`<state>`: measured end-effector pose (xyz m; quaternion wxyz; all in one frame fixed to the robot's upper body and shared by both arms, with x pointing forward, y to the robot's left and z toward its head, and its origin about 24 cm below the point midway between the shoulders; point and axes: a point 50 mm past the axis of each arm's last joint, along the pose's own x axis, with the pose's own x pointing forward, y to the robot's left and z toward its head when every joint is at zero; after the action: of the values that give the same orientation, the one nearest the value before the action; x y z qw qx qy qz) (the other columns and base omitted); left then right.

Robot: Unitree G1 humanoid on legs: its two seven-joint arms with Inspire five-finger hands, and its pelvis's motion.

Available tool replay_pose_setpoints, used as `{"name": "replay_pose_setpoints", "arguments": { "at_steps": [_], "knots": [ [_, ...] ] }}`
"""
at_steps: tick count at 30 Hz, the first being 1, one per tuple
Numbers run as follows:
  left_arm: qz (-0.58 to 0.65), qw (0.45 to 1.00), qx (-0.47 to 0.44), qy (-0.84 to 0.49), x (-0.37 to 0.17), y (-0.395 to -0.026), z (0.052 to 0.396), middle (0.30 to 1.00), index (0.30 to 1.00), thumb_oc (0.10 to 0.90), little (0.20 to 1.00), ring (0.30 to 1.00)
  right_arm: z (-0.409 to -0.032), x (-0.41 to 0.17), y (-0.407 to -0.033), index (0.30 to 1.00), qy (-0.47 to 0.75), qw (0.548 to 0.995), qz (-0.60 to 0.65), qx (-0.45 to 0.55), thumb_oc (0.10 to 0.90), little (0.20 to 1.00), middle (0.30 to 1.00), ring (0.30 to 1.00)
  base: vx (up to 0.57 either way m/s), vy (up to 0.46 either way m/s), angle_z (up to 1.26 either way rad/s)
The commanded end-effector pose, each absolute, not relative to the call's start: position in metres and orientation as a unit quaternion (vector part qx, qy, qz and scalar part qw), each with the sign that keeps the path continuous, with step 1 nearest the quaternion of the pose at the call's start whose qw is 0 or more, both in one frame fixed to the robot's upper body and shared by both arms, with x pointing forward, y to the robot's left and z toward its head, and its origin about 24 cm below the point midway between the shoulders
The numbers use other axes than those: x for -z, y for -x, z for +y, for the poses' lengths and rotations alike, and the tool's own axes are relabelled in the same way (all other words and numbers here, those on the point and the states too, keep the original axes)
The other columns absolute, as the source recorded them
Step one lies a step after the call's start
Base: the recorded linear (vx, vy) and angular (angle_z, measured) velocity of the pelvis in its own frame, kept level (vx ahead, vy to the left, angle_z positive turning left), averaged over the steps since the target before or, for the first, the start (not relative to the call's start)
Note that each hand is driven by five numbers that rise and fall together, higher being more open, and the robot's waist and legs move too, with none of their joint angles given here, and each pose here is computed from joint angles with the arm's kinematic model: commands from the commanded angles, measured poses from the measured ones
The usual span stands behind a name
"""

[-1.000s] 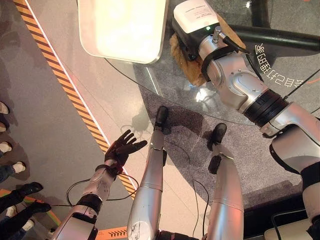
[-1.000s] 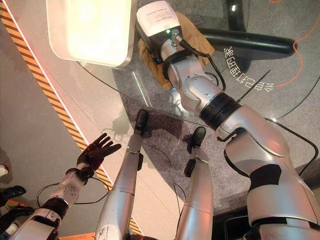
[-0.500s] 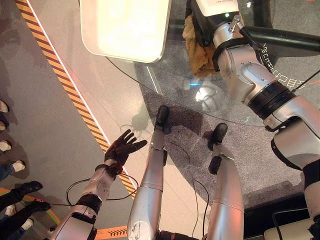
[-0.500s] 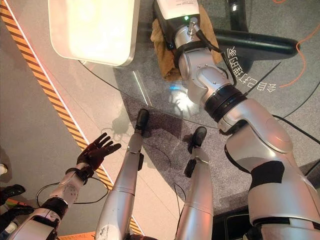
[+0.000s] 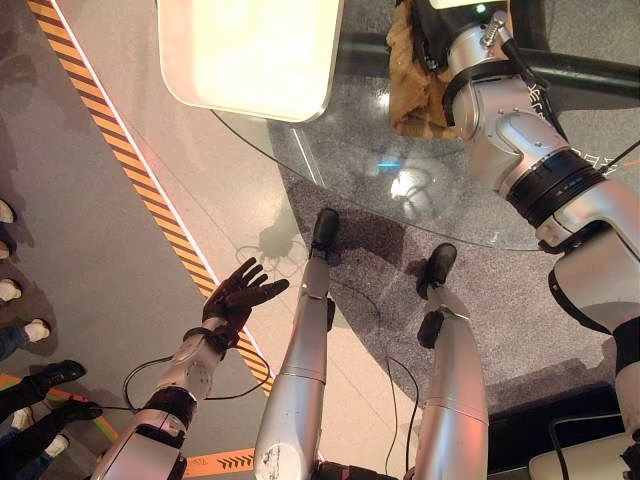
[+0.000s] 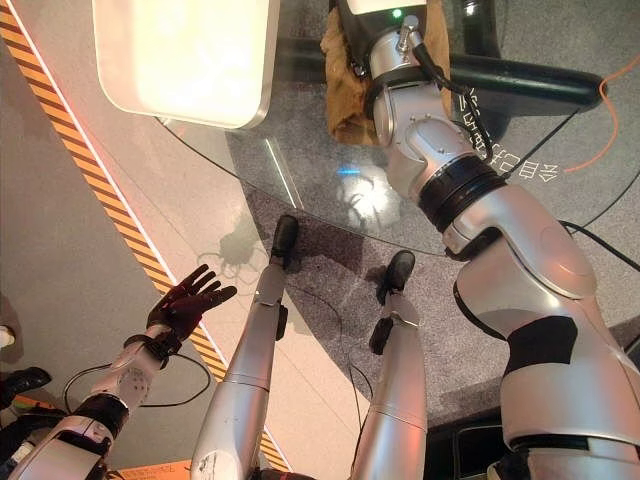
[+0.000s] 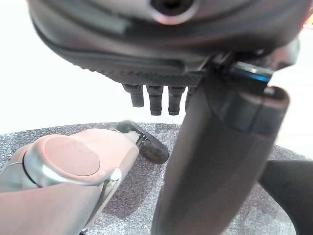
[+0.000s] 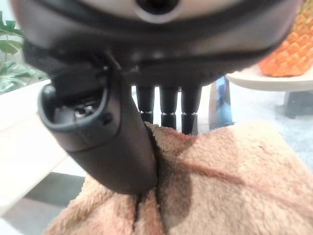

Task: Wipe the table with a cloth and put it in the basket.

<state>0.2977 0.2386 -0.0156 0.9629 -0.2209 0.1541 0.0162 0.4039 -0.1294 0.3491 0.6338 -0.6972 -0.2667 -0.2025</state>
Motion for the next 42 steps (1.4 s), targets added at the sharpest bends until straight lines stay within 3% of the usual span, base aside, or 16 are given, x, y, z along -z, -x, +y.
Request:
{"name": "replay_pose_setpoints", "arguments": {
  "at_steps": [1, 11, 29, 38, 42],
  "knots": [
    [0.168, 0.96, -0.047, 0.221, 0.022, -0.284, 0.265, 0.9, 0.9, 0.8, 0.9, 0.9, -0.26, -0.414, -0.365, 0.3, 0.686, 0.544, -0.143, 0.462, 0.1, 0.2, 0.3, 0.3, 0.0, 0.0, 0.0],
    [0.167, 0.958, -0.058, 0.225, 0.019, -0.283, 0.274, 0.9, 0.9, 0.8, 0.9, 0.9, -0.303, -0.409, -0.35, 0.3, 0.657, 0.546, -0.088, 0.512, 0.1, 0.2, 0.3, 0.3, 0.0, 0.0, 0.0],
    [0.166, 0.957, -0.069, 0.226, 0.015, -0.282, 0.286, 0.9, 0.9, 0.8, 0.9, 0.9, -0.343, -0.397, -0.333, 0.3, 0.607, 0.562, -0.049, 0.559, 0.1, 0.2, 0.3, 0.3, 0.0, -0.001, -0.01],
    [0.164, 0.958, -0.067, 0.225, 0.013, -0.285, 0.285, 0.9, 0.9, 0.8, 0.9, 0.9, -0.318, -0.404, -0.344, 0.3, 0.612, 0.584, -0.122, 0.519, 0.1, 0.2, 0.3, 0.3, 0.0, -0.001, 0.0],
    [0.165, 0.959, -0.063, 0.223, 0.015, -0.286, 0.281, 0.9, 0.9, 0.8, 0.9, 0.9, -0.284, -0.414, -0.354, 0.3, 0.634, 0.579, -0.18, 0.479, 0.1, 0.2, 0.3, 0.3, 0.0, 0.0, 0.0]
  ]
}}
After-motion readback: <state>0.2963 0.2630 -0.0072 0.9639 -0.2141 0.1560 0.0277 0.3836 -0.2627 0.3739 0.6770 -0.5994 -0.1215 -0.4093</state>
